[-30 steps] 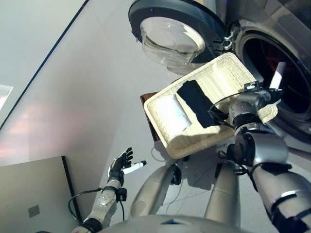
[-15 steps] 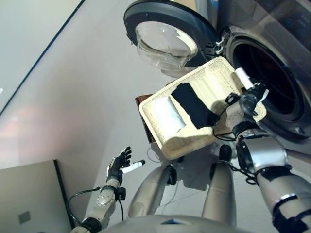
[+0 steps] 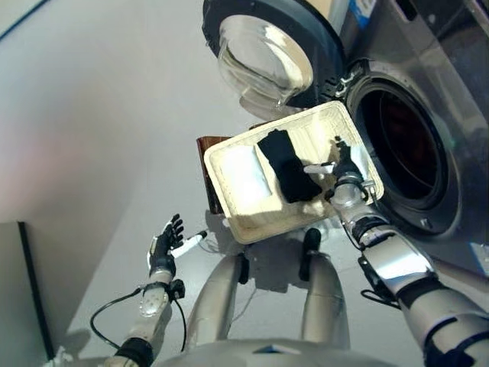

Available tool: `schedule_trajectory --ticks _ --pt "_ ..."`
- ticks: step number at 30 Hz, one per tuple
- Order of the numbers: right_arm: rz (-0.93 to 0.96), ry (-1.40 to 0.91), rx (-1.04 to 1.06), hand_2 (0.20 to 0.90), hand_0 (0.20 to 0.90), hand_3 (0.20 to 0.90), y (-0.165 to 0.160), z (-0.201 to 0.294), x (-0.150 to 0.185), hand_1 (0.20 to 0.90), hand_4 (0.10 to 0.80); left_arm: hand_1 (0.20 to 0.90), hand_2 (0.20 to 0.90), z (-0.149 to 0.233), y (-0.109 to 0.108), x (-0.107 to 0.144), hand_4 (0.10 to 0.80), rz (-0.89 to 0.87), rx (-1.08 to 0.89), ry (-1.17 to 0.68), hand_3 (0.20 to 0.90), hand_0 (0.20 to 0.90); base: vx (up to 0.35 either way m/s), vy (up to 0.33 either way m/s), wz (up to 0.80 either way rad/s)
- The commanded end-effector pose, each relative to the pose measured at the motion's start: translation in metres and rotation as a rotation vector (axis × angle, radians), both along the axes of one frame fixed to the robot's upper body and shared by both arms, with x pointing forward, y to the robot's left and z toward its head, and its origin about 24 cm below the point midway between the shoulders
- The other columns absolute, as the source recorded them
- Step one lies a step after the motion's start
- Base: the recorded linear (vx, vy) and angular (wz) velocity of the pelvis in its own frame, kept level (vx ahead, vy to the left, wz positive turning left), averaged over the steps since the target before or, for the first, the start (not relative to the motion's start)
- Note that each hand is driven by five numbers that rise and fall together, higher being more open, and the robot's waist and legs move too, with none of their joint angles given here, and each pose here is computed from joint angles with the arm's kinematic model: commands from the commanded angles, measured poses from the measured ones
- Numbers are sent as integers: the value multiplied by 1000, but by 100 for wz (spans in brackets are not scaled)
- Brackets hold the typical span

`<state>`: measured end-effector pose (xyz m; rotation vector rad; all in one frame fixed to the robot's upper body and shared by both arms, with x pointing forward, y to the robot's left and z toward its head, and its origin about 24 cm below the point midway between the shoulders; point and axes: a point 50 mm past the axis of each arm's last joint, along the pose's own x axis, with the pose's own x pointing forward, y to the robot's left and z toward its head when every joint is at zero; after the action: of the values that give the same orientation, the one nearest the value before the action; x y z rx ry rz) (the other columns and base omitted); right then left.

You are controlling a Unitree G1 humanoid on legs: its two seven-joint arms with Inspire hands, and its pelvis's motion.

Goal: Pick up the clothes and place them into the washing machine

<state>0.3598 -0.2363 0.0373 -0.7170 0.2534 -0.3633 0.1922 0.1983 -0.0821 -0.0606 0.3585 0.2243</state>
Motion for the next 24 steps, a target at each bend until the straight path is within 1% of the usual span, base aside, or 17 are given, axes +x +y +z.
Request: schedule_trajectory --ticks 1,8,9,11,16,18,19,20,21,22,24 --pt "-24 -143 -88 900 900 900 -3 44 20 900 800 900 900 38 35 22 800 96 80 -197 900 900 75 -25 16" --pt "-54 -137 -139 900 900 900 -2 56 26 900 800 900 900 55 39 36 800 101 104 -267 900 900 -27 -2 18" --pt "-74 -136 -146 900 900 900 -5 59 27 900 800 900 900 64 37 40 800 91 105 -305 900 900 -51 16 25" --pt "-96 -132 -150 900 900 900 -10 61 26 900 800 900 900 68 35 43 800 87 102 -325 900 900 -39 41 32" --pt "-116 -116 -186 900 900 900 -16 66 26 900 800 900 900 72 29 49 800 72 101 -340 900 900 -20 37 20" --pt "-159 -95 -222 900 900 900 -27 73 25 900 800 900 900 74 23 51 800 52 98 -346 900 900 -31 46 17" --pt "-175 -90 -234 862 862 862 -31 76 25 862 773 900 900 76 20 53 800 41 96 -356 900 900 -30 33 18" --pt "-194 -89 -241 598 598 598 -35 79 24 598 584 900 900 77 18 54 800 35 97 -360 900 900 -27 26 13" --pt "-208 -94 -247 598 598 598 -39 83 24 598 584 900 900 77 17 54 800 33 98 -358 900 900 -13 19 9" --pt "-209 -94 -247 200 200 200 -39 83 24 200 300 900 900 77 17 54 800 32 98 -359 900 900 -20 29 12" --pt "-238 -105 -268 200 200 200 -47 93 24 200 300 900 900 75 15 55 800 29 106 -351 900 900 -14 31 11"
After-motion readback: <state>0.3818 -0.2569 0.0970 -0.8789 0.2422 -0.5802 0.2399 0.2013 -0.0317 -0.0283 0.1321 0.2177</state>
